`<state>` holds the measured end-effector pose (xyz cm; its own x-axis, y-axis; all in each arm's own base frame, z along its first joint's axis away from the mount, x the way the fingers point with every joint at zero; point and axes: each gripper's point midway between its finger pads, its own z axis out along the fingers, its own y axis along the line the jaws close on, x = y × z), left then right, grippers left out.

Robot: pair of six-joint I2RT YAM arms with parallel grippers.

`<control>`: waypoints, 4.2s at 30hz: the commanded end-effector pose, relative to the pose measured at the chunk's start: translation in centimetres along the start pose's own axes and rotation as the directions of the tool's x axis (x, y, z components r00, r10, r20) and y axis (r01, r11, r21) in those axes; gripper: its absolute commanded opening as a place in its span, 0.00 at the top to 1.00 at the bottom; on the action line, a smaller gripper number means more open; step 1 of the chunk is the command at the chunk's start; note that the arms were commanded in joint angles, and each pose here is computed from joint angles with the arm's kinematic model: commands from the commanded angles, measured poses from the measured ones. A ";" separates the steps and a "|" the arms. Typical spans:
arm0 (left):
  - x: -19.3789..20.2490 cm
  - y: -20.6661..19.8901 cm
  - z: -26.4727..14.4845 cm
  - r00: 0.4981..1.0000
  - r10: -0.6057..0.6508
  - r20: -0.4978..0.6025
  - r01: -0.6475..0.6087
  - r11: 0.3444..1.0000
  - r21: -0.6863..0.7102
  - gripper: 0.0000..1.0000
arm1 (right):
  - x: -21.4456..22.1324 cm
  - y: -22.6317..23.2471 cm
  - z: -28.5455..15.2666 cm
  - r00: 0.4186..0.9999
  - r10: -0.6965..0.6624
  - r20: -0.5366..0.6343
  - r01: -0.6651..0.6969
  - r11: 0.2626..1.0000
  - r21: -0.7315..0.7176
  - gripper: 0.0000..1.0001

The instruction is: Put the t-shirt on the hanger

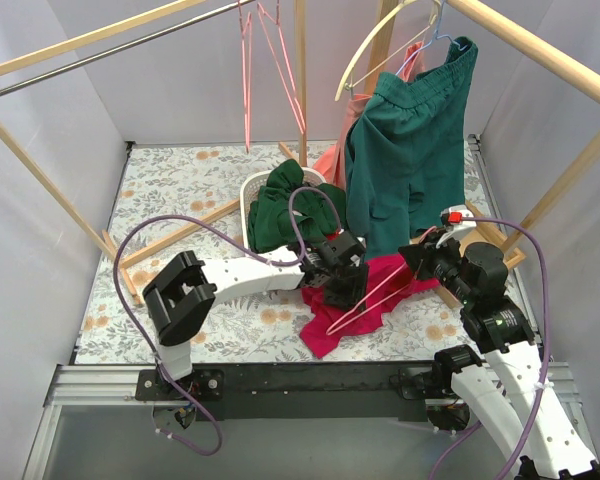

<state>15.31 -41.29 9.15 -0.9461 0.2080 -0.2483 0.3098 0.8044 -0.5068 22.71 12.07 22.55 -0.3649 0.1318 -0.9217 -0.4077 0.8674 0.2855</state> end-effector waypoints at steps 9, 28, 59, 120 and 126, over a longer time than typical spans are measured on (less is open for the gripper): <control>-0.8 1.3 2.8 0.989 0.064 0.130 -0.038 0.979 -0.199 0.55 | 1.7 0.2 -0.2 0.994 0.072 -0.080 -0.071 0.997 0.005 0.99; -4.2 1.7 -7.8 0.934 -0.011 0.357 0.045 0.995 -0.086 1.00 | -3.5 -0.8 -1.2 1.000 0.022 -0.015 -0.020 0.992 0.122 0.99; -5.6 -2.3 -28.2 0.745 0.025 0.666 -0.265 0.928 0.263 1.00 | -11.3 -3.9 -0.4 0.993 -0.005 0.114 -0.036 0.934 0.356 0.99; -6.9 -4.4 -31.7 0.636 0.540 0.552 -0.601 0.795 -0.085 0.57 | -23.6 9.9 -0.1 0.993 -0.097 0.072 0.092 0.994 0.063 0.99; -7.2 -6.0 -30.0 0.628 0.566 0.534 -0.634 0.770 -0.070 0.85 | -23.5 11.7 -0.5 0.993 -0.098 0.062 0.100 0.994 -0.033 0.99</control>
<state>17.38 -29.78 38.17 -0.4125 0.2704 -0.8699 0.8086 0.5484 -0.2130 27.21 17.81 45.34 -0.3146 0.0510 -0.9479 -0.3871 0.9048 0.1772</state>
